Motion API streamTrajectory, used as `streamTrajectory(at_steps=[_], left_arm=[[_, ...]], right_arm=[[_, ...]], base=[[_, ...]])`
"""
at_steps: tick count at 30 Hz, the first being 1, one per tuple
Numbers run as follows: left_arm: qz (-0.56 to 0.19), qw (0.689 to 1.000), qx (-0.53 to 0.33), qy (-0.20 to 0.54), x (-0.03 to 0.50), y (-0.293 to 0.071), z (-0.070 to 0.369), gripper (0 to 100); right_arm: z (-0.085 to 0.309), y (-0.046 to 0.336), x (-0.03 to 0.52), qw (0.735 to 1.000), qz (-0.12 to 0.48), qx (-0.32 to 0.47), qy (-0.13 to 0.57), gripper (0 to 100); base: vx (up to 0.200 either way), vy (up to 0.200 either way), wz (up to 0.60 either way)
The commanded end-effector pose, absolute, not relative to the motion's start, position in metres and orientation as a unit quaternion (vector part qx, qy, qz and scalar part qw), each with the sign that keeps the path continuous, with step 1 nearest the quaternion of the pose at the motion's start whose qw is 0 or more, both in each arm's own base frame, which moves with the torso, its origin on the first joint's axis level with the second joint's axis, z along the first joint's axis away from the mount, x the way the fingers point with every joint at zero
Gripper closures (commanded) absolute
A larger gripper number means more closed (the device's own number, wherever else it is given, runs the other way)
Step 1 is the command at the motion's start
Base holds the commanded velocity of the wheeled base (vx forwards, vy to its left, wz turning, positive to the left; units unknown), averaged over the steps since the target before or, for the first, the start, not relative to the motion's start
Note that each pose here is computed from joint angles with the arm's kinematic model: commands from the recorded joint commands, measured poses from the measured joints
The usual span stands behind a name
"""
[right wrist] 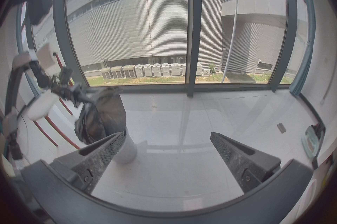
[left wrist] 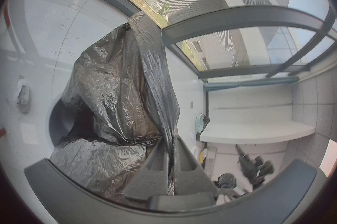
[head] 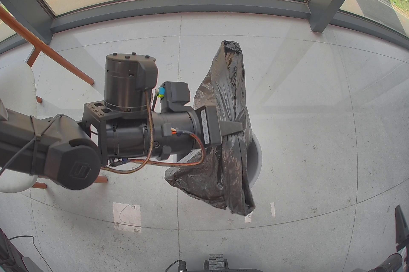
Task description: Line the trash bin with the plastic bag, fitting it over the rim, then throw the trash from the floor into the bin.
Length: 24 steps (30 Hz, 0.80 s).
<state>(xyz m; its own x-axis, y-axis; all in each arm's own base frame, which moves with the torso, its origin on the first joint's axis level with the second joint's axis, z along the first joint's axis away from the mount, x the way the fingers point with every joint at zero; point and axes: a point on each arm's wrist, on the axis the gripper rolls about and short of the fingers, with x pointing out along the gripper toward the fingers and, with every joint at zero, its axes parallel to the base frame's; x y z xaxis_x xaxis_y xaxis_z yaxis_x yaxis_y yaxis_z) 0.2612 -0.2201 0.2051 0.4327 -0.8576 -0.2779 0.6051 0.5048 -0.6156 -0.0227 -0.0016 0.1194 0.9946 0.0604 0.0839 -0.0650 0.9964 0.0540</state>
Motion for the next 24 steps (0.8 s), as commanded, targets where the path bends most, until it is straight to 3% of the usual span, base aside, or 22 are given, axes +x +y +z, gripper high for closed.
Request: streamTrajectory(at_steps=[1,4,6,7,12,20,24], left_arm=[[-0.455,0.831,-0.079,0.310,0.240,-0.212,0.189,100],[-0.469,0.822,-0.068,0.316,0.230,-0.219,0.186,100],[-0.469,0.822,-0.068,0.316,0.230,-0.219,0.186,100],[-0.479,0.816,-0.064,0.317,0.225,-0.225,0.186,100],[-0.500,0.804,-0.055,0.317,0.213,-0.237,0.186,100],[-0.487,0.812,-0.051,0.316,0.212,-0.237,0.184,100],[-0.487,0.814,-0.051,0.313,0.212,-0.237,0.185,100]], right_arm=[[0.177,0.016,0.033,0.957,0.206,0.166,0.123,0],[0.181,0.031,0.046,0.919,0.278,0.199,0.194,0],[0.181,0.031,0.046,0.919,0.278,0.199,0.194,0],[0.186,0.051,0.063,0.892,0.319,0.200,0.250,0],[0.189,0.090,0.103,0.860,0.343,0.179,0.333,0],[0.200,0.131,0.162,0.857,0.325,0.174,0.359,0],[0.209,0.141,0.204,0.875,0.291,0.179,0.342,0]], base=[[0.000,0.000,0.00],[0.000,0.000,0.00],[0.000,0.000,0.00],[0.000,0.000,0.00],[0.000,0.000,0.00],[0.000,0.000,0.00],[0.000,0.000,0.00]])
